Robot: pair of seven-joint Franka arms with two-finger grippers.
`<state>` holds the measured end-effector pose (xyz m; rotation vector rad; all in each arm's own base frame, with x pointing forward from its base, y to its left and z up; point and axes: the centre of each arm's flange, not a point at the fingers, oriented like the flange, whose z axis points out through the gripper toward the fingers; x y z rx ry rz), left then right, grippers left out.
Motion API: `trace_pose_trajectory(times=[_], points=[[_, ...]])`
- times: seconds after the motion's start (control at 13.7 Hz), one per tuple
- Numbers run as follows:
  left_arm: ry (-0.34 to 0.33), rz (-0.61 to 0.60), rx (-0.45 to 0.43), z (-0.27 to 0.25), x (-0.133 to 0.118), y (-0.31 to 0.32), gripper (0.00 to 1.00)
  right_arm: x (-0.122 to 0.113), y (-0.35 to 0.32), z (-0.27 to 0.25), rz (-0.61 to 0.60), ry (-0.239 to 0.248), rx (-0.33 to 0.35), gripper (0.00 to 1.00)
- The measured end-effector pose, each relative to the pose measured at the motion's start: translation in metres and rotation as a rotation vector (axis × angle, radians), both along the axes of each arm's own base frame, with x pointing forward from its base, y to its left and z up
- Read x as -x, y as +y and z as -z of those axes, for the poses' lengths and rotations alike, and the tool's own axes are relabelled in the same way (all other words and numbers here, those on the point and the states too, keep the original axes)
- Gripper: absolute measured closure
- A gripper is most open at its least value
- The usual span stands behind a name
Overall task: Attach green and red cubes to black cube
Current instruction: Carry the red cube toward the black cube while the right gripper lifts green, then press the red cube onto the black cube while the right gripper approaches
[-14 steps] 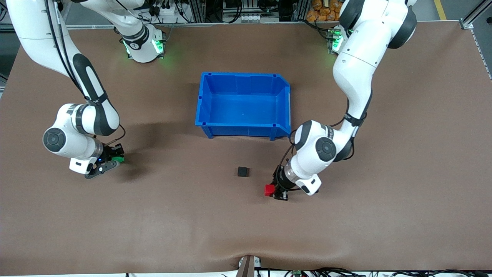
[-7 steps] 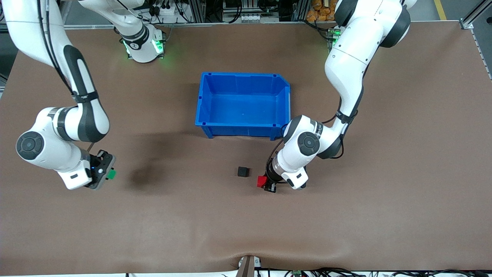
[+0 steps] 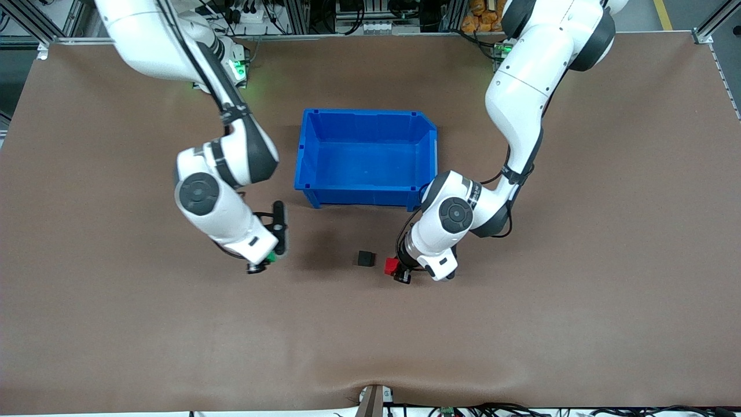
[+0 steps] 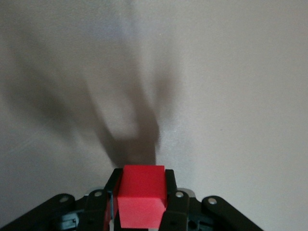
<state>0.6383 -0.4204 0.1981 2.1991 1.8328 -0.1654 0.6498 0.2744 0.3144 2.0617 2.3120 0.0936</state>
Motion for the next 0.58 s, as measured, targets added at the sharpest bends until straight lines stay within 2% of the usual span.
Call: trace_pose_trajectory(times=[0.22,0.58], points=[[0.010,0.007,-0.004,0.002,0.003,-0.003,0.61,-0.004,0.014,0.015,0.062,0.007,0.001,0.60],[0.024,0.014,0.007,0.002,0.009,-0.011,0.61,0.019,0.060,0.040,0.105,0.039,0.015,0.60]])
